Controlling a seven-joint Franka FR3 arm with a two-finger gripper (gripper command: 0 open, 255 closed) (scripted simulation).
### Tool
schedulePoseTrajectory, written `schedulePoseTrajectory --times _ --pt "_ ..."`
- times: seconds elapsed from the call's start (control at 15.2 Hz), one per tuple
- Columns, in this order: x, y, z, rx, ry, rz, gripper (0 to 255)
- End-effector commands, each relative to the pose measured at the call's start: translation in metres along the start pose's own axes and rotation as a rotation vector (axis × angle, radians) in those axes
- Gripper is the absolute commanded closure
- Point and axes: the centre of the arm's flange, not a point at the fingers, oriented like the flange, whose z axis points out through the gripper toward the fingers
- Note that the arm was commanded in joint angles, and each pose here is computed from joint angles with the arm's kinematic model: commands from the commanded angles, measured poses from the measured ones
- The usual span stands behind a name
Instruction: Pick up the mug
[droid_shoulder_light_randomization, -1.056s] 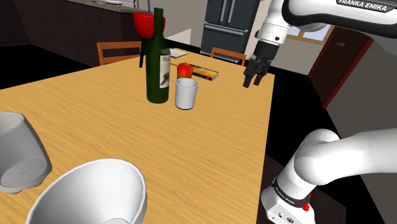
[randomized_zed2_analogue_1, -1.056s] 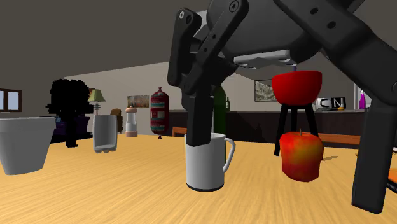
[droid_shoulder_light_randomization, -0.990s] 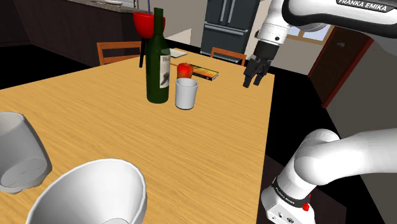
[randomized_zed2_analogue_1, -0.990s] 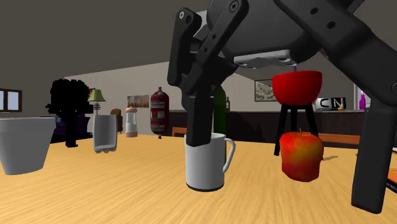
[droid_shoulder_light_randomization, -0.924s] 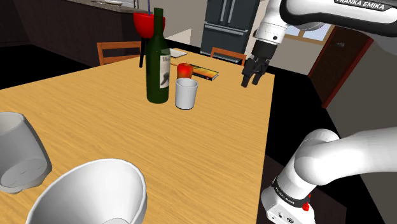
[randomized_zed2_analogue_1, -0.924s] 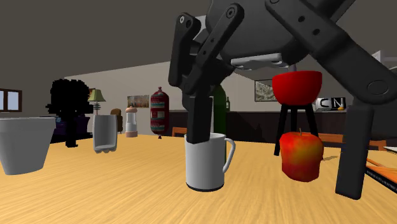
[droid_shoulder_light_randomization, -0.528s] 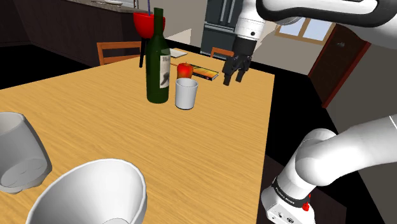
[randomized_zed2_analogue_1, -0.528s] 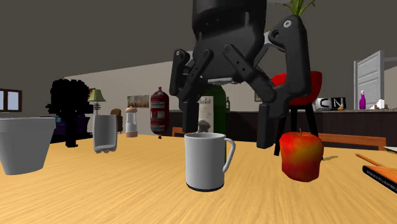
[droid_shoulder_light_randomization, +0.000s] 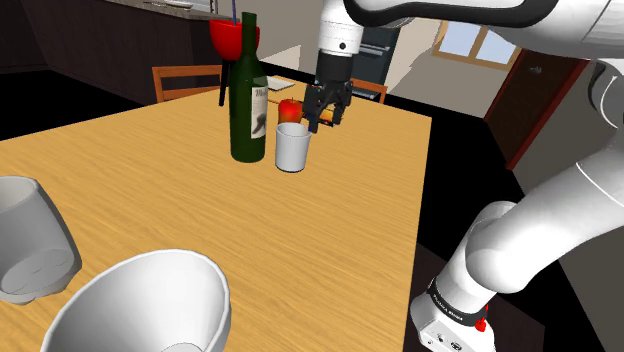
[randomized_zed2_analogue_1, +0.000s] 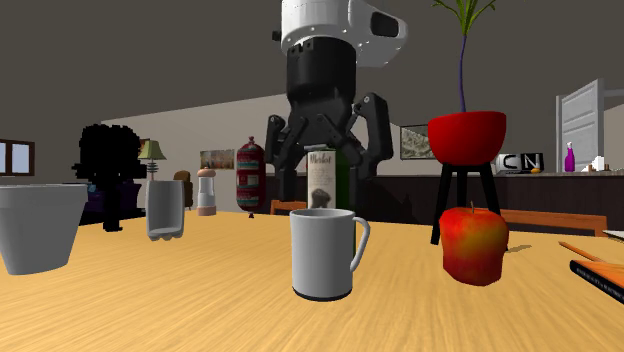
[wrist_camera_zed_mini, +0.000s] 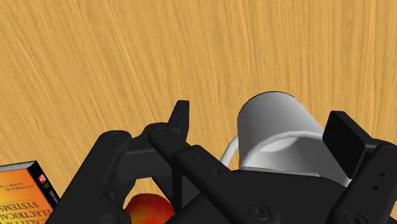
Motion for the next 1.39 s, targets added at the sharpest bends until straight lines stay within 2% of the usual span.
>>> schedulePoseTrajectory --times 0.0,0.4,0.86,0.99,1.06,1.32 --pt "0.018 -0.026 0.002 -0.016 -0.007 -0.012 0" --pt "0.064 -0.089 0.007 -0.062 -0.024 -0.045 0" --pt "0.065 -0.089 0.047 -0.062 -0.024 -0.045 0" --pt "0.065 -0.089 0.047 -0.062 -0.024 -0.045 0" --pt "0.065 -0.088 0.048 -0.062 -0.024 -0.045 255" --pt "0.065 -0.088 0.048 -0.062 -0.024 -0.045 255"
